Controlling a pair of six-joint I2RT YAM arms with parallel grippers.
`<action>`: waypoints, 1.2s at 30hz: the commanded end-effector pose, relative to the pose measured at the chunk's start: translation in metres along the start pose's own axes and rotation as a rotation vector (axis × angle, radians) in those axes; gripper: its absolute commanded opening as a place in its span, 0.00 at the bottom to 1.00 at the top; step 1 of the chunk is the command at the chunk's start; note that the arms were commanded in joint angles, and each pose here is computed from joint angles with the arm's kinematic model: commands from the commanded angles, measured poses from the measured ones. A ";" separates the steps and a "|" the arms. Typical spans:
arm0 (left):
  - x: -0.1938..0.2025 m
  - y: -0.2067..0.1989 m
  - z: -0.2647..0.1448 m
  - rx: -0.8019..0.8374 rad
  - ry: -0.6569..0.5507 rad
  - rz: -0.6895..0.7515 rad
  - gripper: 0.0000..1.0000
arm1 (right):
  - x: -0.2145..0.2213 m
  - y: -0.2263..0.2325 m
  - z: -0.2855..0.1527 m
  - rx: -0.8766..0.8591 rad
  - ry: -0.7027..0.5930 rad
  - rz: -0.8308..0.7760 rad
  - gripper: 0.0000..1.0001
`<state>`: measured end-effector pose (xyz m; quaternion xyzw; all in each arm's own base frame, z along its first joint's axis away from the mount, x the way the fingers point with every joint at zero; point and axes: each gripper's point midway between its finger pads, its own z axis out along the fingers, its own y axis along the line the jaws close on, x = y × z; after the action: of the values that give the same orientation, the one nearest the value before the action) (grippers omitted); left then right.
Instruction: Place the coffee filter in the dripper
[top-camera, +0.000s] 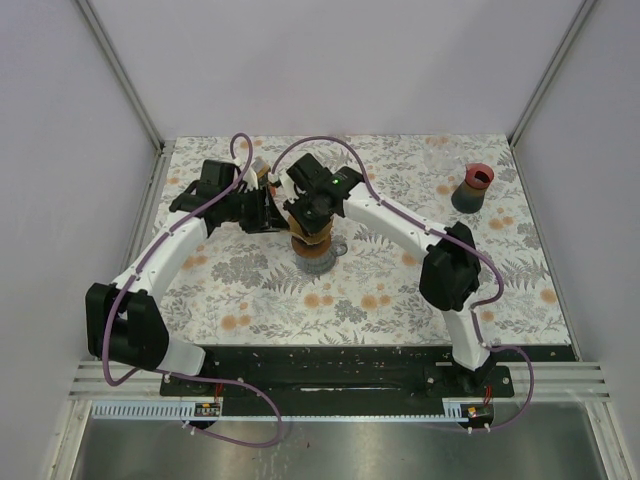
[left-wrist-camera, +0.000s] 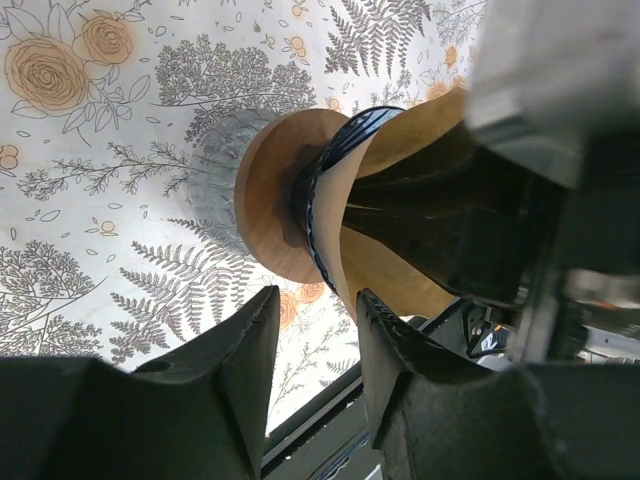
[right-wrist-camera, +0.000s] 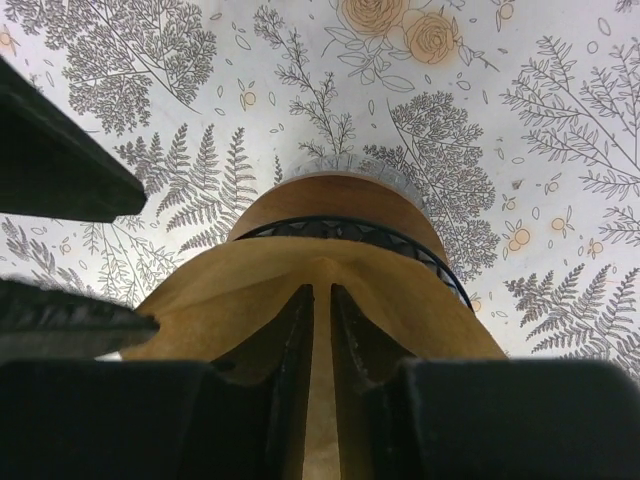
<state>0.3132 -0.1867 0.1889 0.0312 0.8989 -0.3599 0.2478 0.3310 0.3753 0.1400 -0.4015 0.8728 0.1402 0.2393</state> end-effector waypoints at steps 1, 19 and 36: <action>-0.007 0.000 0.005 -0.005 -0.033 0.022 0.39 | -0.024 0.008 -0.029 -0.016 -0.103 -0.008 0.21; -0.007 0.005 0.006 -0.036 -0.038 0.045 0.37 | -0.047 -0.013 -0.093 0.114 -0.227 -0.041 0.26; -0.033 -0.006 -0.014 -0.066 -0.102 0.161 0.59 | -0.019 -0.066 -0.163 -0.072 -0.430 0.054 0.47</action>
<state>0.3192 -0.1809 0.1853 0.0542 0.9064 -0.3233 0.2664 0.3516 0.2809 0.2712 -0.3216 0.8459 0.1802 0.3854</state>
